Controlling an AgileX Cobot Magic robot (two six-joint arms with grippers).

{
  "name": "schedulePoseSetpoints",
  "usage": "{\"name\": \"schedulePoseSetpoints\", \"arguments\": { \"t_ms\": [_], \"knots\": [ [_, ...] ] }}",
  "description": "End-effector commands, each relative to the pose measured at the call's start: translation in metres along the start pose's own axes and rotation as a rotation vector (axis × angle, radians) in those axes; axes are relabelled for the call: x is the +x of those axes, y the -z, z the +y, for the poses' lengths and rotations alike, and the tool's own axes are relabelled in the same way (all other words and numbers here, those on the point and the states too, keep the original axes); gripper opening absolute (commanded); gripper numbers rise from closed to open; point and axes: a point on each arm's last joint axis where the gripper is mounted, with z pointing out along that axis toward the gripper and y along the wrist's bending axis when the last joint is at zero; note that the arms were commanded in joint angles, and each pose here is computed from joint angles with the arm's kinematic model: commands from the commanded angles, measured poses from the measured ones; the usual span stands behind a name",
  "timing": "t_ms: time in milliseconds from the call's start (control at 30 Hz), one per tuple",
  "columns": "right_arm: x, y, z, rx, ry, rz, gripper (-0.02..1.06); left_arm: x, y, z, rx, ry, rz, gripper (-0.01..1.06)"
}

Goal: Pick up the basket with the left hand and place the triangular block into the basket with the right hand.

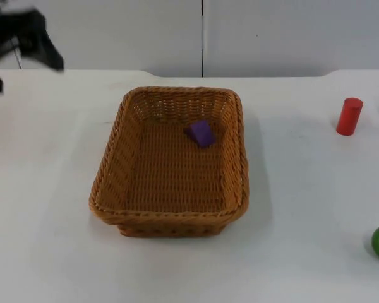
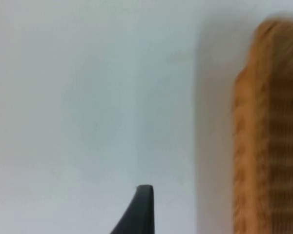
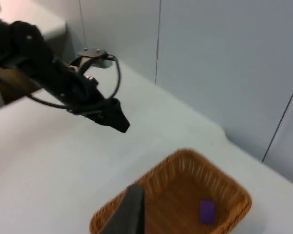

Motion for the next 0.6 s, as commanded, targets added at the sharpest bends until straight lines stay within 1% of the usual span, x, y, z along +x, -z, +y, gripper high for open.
{"name": "schedulePoseSetpoints", "arguments": {
  "t_ms": [0, 33, 100, 133, 167, 233, 300, 333, 367, 467, 533, 567],
  "knots": [
    [-0.003, 0.024, -0.002, 0.013, 0.004, -0.08, 0.89, -0.009, 0.065, -0.028, 0.021, -0.101, -0.135, 0.88],
    [-0.003, 0.024, -0.002, 0.013, 0.004, -0.08, 0.89, -0.009, 0.065, -0.028, 0.021, -0.101, -0.135, 0.88],
    [0.0, 0.037, -0.003, 0.014, 0.002, -0.107, 0.89, -0.008, 0.101, -0.045, 0.035, -0.159, -0.217, 0.88],
    [0.003, 0.042, -0.003, 0.015, 0.002, -0.115, 0.89, -0.003, 0.128, -0.058, 0.055, -0.195, -0.265, 0.88],
    [0.003, 0.042, -0.003, 0.015, 0.002, -0.115, 0.89, -0.003, 0.128, -0.058, 0.055, -0.195, -0.265, 0.88],
    [0.023, 0.048, -0.002, 0.013, 0.004, -0.112, 0.89, 0.008, 0.156, -0.068, 0.066, -0.232, -0.317, 0.88],
    [0.042, 0.05, -0.001, 0.01, 0.006, -0.113, 0.89, 0.025, 0.18, -0.074, 0.071, -0.253, -0.371, 0.88],
    [0.052, 0.051, 0.0, 0.009, 0.001, -0.112, 0.89, 0.035, 0.185, -0.074, 0.07, -0.254, -0.382, 0.88],
    [0.052, 0.051, 0.0, 0.009, 0.001, -0.112, 0.89, 0.035, 0.185, -0.074, 0.07, -0.254, -0.382, 0.88],
    [0.084, 0.058, 0.002, 0.006, -0.008, -0.112, 0.89, 0.07, 0.201, -0.075, 0.076, -0.28, -0.412, 0.88],
    [0.105, 0.066, 0.003, 0.005, -0.018, -0.107, 0.89, 0.098, 0.21, -0.075, 0.072, -0.331, -0.434, 0.88],
    [0.105, 0.066, 0.003, 0.005, -0.018, -0.107, 0.89, 0.098, 0.21, -0.075, 0.072, -0.331, -0.434, 0.88]
  ]
}}
